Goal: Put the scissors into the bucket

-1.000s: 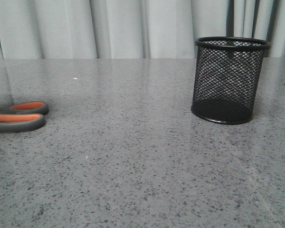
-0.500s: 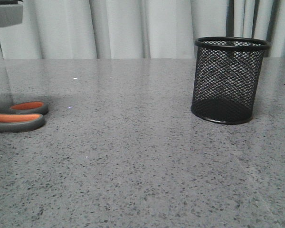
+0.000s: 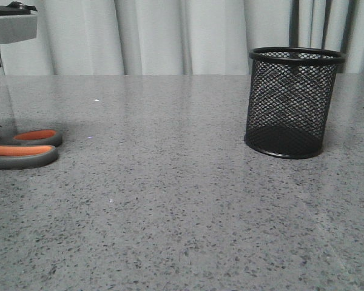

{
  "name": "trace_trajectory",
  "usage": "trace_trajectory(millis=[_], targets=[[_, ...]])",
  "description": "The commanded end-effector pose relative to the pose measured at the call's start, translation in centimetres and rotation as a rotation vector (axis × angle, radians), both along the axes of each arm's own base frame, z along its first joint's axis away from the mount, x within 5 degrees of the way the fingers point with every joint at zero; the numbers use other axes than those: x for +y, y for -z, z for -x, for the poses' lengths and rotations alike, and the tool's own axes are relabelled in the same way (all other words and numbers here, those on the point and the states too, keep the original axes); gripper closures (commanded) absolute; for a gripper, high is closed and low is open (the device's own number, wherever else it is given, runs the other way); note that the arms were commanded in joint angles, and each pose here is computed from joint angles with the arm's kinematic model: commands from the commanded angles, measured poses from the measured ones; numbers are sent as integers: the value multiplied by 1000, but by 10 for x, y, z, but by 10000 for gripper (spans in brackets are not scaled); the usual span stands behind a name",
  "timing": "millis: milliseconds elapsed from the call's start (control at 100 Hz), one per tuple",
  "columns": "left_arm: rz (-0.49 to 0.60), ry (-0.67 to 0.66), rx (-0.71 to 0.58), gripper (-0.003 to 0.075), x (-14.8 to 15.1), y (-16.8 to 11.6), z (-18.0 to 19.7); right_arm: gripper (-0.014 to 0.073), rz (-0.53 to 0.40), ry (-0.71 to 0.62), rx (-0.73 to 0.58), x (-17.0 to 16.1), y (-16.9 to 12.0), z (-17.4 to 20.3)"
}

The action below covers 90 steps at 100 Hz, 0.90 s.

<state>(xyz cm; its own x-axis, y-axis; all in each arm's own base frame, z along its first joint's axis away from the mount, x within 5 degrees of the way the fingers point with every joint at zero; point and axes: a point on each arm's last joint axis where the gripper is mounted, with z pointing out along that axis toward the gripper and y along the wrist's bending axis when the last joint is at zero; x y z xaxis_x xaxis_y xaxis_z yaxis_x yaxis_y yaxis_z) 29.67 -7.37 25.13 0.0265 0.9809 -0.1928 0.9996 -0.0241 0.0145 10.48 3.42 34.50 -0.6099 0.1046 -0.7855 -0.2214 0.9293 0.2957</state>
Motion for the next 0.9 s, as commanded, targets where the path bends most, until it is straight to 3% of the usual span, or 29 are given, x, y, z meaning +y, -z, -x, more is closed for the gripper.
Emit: trace_trajectory(millis=[0,80,250,480,690,890], targets=[[49,-1,-38,409,-7,-5,-2,200,-19,13,-72,0,-12,-4],[49,-1,-38,489,-7,-5,-2,200,-19,13,-72,0,-12,-4],[78,-19,-31,742,-10,-6,-2,200,-18,12,-69,0,-12,-4],[102,-86,-44,741,-11,-22,-3,200,-15,6,-56,0,-11,-3],[165,-114,-197,741,-14,-85,5,200,-22,3,-54,1,-11,-3],[224,-162,-377,741,-9,-147,24,200,-131,-76,-109,11,-20,-2]])
